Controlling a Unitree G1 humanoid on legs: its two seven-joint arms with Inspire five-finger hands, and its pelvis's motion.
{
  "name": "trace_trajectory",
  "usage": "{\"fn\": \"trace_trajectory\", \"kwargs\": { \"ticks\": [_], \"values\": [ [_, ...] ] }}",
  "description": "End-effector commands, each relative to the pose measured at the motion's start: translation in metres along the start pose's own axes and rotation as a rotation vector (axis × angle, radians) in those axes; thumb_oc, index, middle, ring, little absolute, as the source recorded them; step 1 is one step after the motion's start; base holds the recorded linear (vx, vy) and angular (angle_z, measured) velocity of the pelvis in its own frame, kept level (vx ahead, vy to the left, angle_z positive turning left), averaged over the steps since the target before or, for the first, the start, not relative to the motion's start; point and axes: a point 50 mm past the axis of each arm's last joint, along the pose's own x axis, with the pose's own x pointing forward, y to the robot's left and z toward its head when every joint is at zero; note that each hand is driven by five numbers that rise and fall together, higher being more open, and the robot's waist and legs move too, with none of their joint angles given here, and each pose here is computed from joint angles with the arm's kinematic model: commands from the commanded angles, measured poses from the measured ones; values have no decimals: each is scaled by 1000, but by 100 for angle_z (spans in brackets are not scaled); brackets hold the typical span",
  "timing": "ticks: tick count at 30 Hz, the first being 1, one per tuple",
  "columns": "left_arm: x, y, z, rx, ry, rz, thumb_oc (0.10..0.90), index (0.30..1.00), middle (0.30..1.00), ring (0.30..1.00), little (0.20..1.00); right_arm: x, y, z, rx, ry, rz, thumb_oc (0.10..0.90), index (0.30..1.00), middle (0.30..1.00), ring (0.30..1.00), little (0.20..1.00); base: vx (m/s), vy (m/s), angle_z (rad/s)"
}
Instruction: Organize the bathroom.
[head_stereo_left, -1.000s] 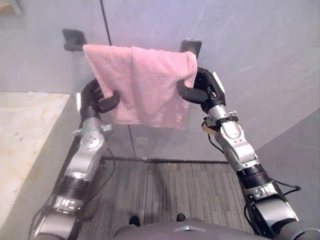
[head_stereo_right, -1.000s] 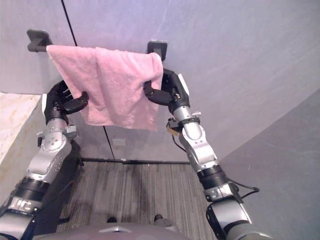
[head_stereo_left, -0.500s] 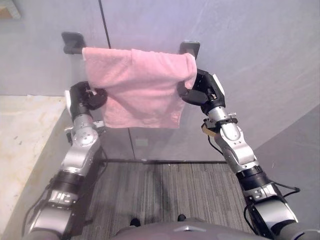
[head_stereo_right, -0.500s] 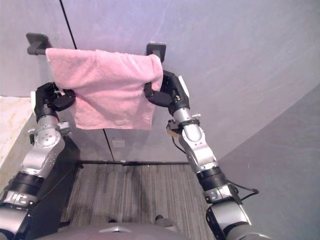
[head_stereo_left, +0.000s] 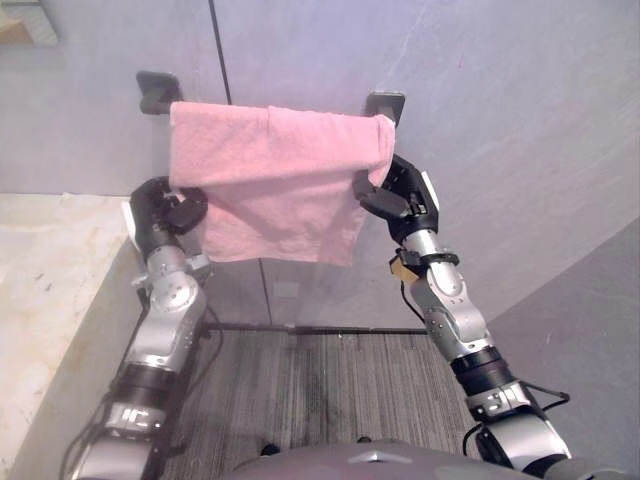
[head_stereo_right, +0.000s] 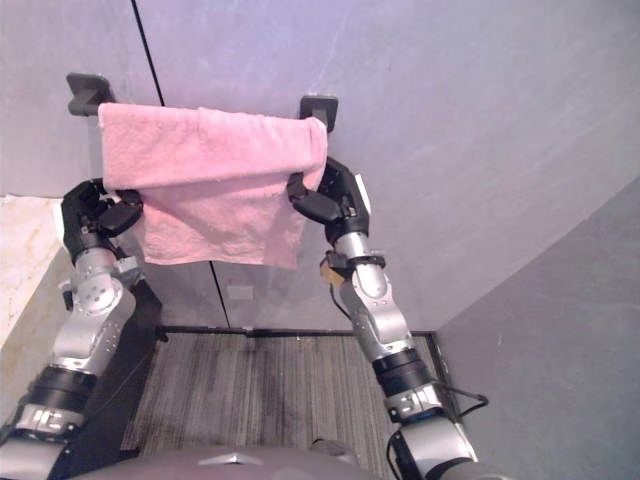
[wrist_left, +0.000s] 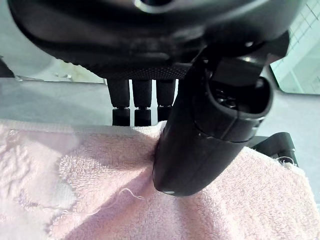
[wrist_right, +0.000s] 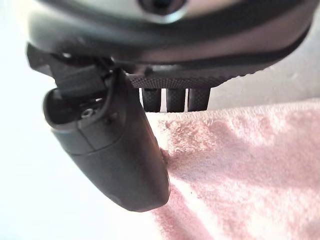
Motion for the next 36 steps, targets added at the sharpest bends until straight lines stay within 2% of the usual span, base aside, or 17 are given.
{"fn": "trace_trajectory", "kwargs": {
  "ticks": [1, 6, 8, 9, 10, 11, 16, 17, 23, 28, 32, 36],
  "values": [
    [16, 26, 28, -102, -148, 202, 400, 300, 300, 300, 300, -57, -44, -45, 17, 187, -211, 400, 300, 300, 300, 300, 16, 35, 0],
    [12, 15, 23, -121, -124, 213, 400, 300, 300, 300, 300, -54, -39, -41, 32, 135, -246, 400, 300, 300, 300, 300, 11, 39, -2],
    [11, 12, 22, -121, -116, 192, 439, 359, 359, 359, 359, -52, -36, -38, 5, 111, -221, 400, 300, 300, 300, 300, 6, 18, -1],
    [10, 10, 22, -116, -111, 179, 529, 493, 493, 493, 493, -51, -34, -36, -7, 103, -205, 574, 561, 561, 561, 561, 0, 0, 0],
    [9, 8, 20, -116, -104, 161, 756, 834, 834, 834, 834, -51, -32, -34, -38, 83, -172, 800, 900, 900, 900, 900, 0, 0, 0],
    [9, 7, 20, -116, -102, 154, 800, 900, 900, 900, 900, -50, -32, -32, -47, 76, -164, 800, 900, 900, 900, 900, 0, 0, 0],
    [5, 3, 18, -87, -89, 90, 800, 900, 900, 900, 900, -52, -34, -25, -128, 43, -144, 800, 900, 900, 900, 900, -3, -5, -2],
    [3, 1, 15, -88, -74, 66, 800, 900, 900, 900, 900, -55, -39, -24, -191, 23, -172, 800, 900, 900, 900, 900, -9, -14, -12],
    [-5, 1, 1, -13, -23, -4, 800, 900, 900, 900, 900, -72, -61, -35, -252, 99, -261, 800, 900, 900, 900, 900, -38, -23, -15],
    [-22, 13, -30, 25, 108, -25, 800, 900, 900, 900, 900, -100, -87, -48, -281, 156, -394, 800, 900, 900, 900, 900, -49, -35, -12],
    [-38, 30, -64, 68, 252, 40, 800, 900, 900, 900, 900, -117, -99, -60, -406, 219, -419, 800, 900, 900, 900, 900, -52, -31, -4],
    [-59, 57, -105, 213, 392, 100, 800, 900, 900, 900, 900, -146, -119, -82, -442, 367, -521, 800, 900, 900, 900, 900, -53, -27, 3]
  ]
}}
